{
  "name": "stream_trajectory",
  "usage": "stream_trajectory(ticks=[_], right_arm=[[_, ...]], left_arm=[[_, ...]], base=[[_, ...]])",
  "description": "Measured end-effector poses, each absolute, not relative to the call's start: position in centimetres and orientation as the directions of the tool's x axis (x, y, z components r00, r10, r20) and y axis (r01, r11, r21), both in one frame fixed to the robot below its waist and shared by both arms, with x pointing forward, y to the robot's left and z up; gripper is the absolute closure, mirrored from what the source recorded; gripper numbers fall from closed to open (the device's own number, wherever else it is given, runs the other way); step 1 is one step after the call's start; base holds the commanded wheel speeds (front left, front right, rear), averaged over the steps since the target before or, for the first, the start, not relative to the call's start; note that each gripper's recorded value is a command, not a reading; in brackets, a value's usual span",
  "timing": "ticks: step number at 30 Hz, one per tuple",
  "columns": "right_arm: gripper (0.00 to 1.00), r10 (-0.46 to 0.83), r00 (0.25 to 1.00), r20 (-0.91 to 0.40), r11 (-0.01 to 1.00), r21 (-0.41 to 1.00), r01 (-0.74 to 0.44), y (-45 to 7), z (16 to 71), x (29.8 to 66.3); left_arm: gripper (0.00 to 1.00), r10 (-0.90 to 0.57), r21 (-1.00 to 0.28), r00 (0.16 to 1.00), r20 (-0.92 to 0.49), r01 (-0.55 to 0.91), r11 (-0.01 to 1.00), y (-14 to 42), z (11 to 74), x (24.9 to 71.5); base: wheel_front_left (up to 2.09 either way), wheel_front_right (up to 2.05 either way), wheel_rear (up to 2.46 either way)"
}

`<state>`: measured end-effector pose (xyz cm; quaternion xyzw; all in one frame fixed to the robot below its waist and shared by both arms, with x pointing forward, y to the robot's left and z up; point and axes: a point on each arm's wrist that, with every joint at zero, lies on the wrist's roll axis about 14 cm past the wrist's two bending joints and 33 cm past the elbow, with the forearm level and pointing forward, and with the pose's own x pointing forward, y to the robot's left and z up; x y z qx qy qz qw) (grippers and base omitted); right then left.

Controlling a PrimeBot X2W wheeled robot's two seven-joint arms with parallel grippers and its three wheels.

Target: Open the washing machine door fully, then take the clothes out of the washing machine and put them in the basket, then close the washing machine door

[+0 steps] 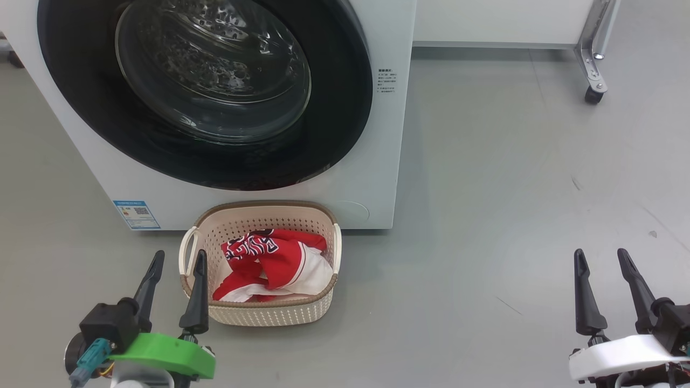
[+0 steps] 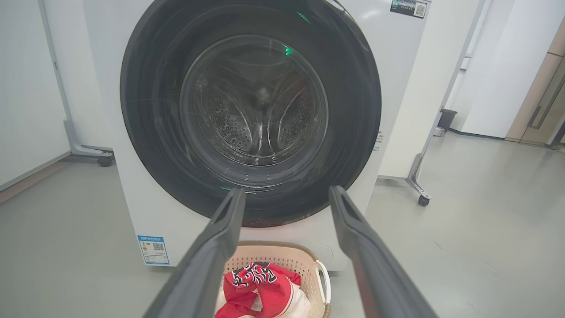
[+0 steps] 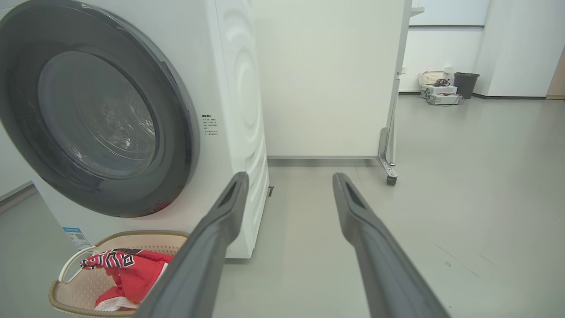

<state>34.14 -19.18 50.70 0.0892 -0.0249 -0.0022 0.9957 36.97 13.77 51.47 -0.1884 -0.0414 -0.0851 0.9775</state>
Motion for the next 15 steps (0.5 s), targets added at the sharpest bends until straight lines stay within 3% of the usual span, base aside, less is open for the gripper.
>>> stream_trajectory(ticks=[15], right_arm=[[0.00, 0.000, 0.999, 0.050, 0.984, 0.176, -0.009, -18.45, 50.66, 33.56]], left_arm=[[0.00, -0.139, -0.364, 0.986, 0.096, 0.165, 0.917, 14.00, 50.86, 36.58]], base=[[0.00, 0.00, 0.00]])
